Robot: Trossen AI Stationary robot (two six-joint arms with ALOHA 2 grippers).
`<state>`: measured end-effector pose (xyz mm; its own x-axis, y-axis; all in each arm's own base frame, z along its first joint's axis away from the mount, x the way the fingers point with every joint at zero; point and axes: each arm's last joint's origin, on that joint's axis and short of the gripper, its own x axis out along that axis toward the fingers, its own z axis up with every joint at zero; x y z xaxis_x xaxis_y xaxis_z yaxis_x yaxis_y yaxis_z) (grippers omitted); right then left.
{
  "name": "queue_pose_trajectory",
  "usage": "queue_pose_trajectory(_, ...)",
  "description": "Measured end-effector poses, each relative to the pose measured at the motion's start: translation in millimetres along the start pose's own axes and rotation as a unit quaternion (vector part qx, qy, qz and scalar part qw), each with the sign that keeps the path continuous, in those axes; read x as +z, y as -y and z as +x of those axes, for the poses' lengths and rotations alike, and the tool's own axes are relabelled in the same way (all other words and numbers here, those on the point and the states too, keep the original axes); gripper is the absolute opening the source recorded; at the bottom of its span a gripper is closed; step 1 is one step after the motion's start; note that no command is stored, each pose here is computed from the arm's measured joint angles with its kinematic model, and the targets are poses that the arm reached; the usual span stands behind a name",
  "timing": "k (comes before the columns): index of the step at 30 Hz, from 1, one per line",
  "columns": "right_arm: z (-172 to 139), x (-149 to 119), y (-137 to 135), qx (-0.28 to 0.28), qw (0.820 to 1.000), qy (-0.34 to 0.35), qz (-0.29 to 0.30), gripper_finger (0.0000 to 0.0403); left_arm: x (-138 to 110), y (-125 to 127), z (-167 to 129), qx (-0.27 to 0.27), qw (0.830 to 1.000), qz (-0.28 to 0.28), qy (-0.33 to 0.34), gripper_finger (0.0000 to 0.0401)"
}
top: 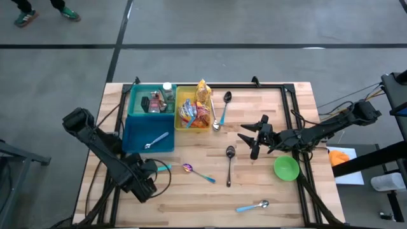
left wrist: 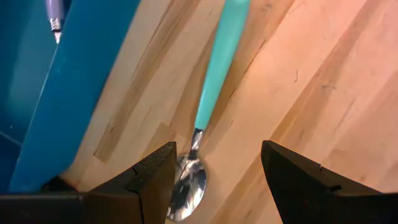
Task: Pick & Place Food Item
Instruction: Put the light green spoon into the blue bin
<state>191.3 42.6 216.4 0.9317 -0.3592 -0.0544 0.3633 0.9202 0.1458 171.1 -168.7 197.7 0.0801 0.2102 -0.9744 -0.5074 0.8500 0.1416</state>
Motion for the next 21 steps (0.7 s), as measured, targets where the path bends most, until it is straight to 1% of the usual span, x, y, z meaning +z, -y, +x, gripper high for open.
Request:
queue_pose_trajectory(5, 0, 0, 0, 0.0, 1.0, 0.0, 0.0, 0.0206, -2, 0, 9, 0.004, 1.0, 0.002, 0.006, 0.0236)
queue_pose_trajectory(11, 0, 0, 0, 0.0, 1.0, 0.0, 0.0, 0.0206, -12, -11, 28, -0.029, 0.999, -0.014, 0.013, 0.0236)
queue_pose_trajectory(18, 0, 0, 0, 0.0, 1.0, 0.0, 0.0, 0.0206, -18, -28, 35, -0.047, 0.999, -0.012, 0.01, 0.0236)
queue_pose_trajectory(21, 0, 0, 0, 0.0, 1.0, 0.0, 0.0, 0.0206, -21, -33, 41, -0.062, 0.998, 0.001, -0.002, 0.0236)
